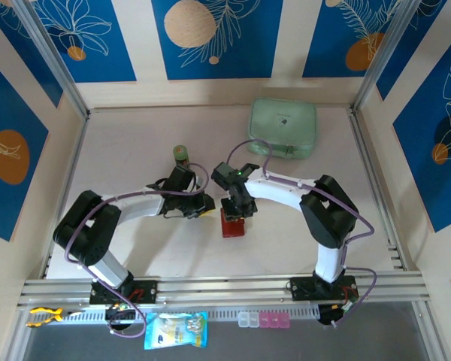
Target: Take the credit cards out of the card holder
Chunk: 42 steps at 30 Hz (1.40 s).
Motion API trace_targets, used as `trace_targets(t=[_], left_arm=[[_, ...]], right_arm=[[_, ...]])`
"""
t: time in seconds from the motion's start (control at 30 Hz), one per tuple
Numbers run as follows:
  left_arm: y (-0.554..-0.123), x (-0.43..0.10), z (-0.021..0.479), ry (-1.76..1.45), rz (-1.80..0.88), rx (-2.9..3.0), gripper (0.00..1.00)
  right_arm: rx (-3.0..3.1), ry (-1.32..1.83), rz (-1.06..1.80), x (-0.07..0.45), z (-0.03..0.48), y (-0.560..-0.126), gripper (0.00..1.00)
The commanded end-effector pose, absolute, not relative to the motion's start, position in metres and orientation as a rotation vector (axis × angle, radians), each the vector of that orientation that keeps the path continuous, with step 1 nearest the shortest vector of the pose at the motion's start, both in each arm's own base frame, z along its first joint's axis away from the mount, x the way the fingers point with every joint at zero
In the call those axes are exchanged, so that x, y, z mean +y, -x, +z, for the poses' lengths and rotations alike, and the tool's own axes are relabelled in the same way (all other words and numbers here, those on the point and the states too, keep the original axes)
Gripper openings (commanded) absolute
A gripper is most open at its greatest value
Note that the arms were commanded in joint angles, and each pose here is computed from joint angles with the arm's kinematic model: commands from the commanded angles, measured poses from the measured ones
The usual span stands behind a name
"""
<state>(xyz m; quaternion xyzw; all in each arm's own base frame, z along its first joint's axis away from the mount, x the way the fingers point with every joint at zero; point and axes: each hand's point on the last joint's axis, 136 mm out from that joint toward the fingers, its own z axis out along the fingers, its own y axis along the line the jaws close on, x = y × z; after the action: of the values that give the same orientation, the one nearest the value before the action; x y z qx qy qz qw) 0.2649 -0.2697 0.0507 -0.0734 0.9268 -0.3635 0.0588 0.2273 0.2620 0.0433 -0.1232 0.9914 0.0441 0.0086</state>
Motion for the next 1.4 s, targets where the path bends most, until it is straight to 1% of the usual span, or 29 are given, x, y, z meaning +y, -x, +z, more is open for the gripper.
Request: trace_targets(t=[0.0,0.13,0.23,0.3,0.53,0.77,0.97,1.37], left_arm=[[-0.263,-0.273,0.056,0.228,-1.157,2.799,0.20],[-0.260,-0.275,0.057,0.232,-1.173,2.803,0.18],[-0.257,-0.281,0.059,0.220,-1.186,2.805,0.17],[-0.254,-0.286,0.060,0.205,-1.199,2.809,0.16],[-0.249,-0.304,0.061,0.163,-1.226,2.818,0.15],[-0.243,-0.318,0.060,0.123,-1.238,2.842,0.14],[-0.235,-0.320,0.049,0.127,-1.211,2.898,0.12],[-0.222,-0.302,0.014,0.198,-1.064,3.033,0.11]], right_arm=[[3.110,0.432,0.128,0.265,0.041,-0.226,0.41],[3.141,0.411,0.123,0.263,0.031,-0.222,0.41],[3.158,0.388,0.129,0.260,0.026,-0.219,0.38],[3.165,0.372,0.135,0.259,0.025,-0.218,0.33],[3.172,0.314,0.211,0.256,0.026,-0.219,0.21],[3.166,0.226,0.363,0.257,0.033,-0.220,0.10],[3.157,0.140,0.489,0.258,0.040,-0.222,0.00],[3.124,0.066,0.607,0.261,0.056,-0.223,0.00]])
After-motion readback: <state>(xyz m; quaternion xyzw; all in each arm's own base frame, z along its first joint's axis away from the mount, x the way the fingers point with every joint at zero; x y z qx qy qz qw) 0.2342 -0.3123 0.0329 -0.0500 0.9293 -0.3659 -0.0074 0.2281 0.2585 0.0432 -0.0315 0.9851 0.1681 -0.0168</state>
